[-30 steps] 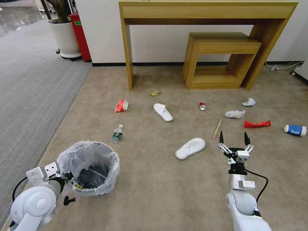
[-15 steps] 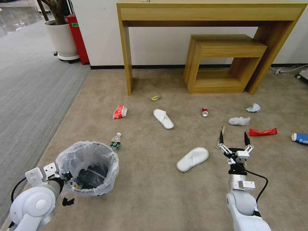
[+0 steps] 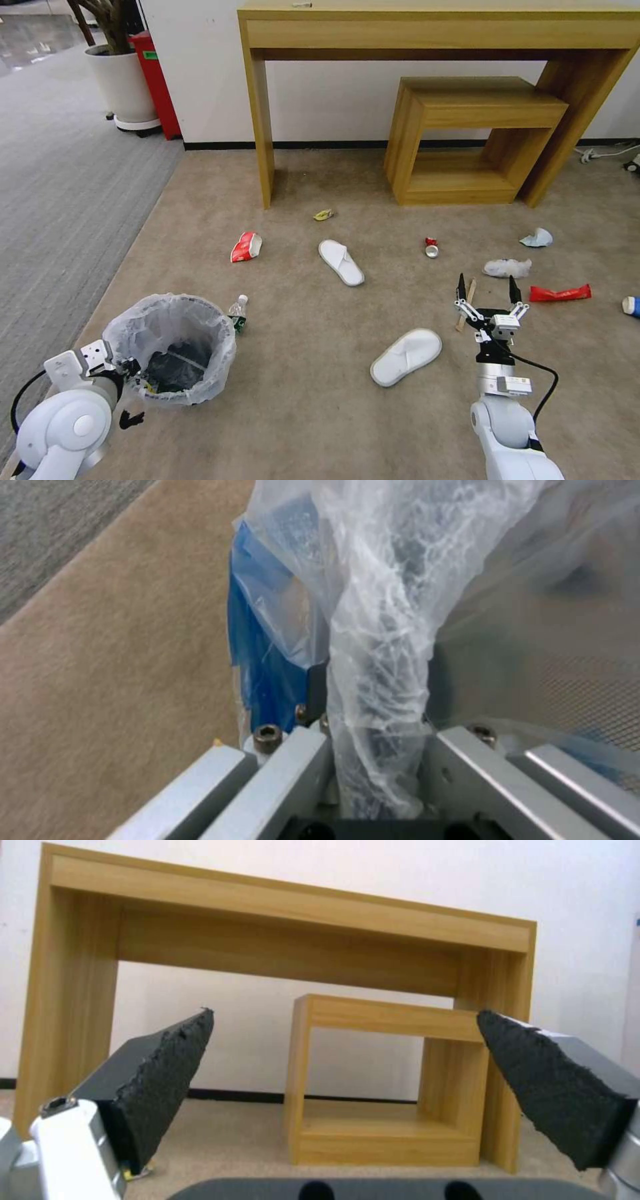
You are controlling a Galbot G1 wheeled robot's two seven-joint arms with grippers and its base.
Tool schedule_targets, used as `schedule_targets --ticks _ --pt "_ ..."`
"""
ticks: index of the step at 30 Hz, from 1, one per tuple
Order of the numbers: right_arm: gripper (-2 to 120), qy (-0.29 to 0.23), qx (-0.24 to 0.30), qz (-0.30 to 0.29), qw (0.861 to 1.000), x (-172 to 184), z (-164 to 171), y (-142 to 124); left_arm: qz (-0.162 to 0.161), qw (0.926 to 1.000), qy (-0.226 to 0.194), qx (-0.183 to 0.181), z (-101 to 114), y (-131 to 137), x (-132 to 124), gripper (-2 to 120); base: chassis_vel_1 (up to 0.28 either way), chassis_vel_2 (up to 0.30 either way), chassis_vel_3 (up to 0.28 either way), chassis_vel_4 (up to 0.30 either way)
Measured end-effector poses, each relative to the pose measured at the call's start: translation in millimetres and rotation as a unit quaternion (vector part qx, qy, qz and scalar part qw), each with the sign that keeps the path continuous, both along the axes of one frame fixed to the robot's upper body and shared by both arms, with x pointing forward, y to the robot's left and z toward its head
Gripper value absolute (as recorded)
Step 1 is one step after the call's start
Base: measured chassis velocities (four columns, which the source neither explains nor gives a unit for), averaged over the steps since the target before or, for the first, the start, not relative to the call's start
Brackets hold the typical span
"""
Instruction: Pick up the trash bin and place the garbage on the floor into it.
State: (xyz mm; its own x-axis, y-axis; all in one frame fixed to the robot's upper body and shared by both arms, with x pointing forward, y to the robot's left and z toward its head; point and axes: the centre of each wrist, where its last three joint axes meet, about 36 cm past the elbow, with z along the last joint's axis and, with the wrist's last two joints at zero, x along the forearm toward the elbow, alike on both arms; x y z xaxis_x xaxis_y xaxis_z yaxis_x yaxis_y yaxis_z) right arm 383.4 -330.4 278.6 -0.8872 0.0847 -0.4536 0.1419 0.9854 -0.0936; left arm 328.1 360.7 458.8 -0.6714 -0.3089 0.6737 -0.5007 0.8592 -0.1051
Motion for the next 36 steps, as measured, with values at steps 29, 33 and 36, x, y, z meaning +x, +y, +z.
schedule_targets --ticks 29,33,36 --pt "100 -0.008 -0.004 0.000 1.000 2.1 -2.6 -0.5 0.007 0.9999 -0.005 0.009 -2.7 5.0 4.6 0 -0.061 0.064 0.058 -0.063" --pt "100 -0.001 -0.005 -0.005 1.000 -1.3 -4.3 -2.0 0.013 0.9997 -0.007 0.018 -4.7 8.8 3.6 0 0.000 0.000 0.000 0.000" --pt "100 0.002 -0.010 -0.006 1.000 -2.1 -5.6 -3.5 0.019 0.9995 -0.009 0.023 -5.3 11.2 1.3 0 0.000 0.000 0.000 0.000"
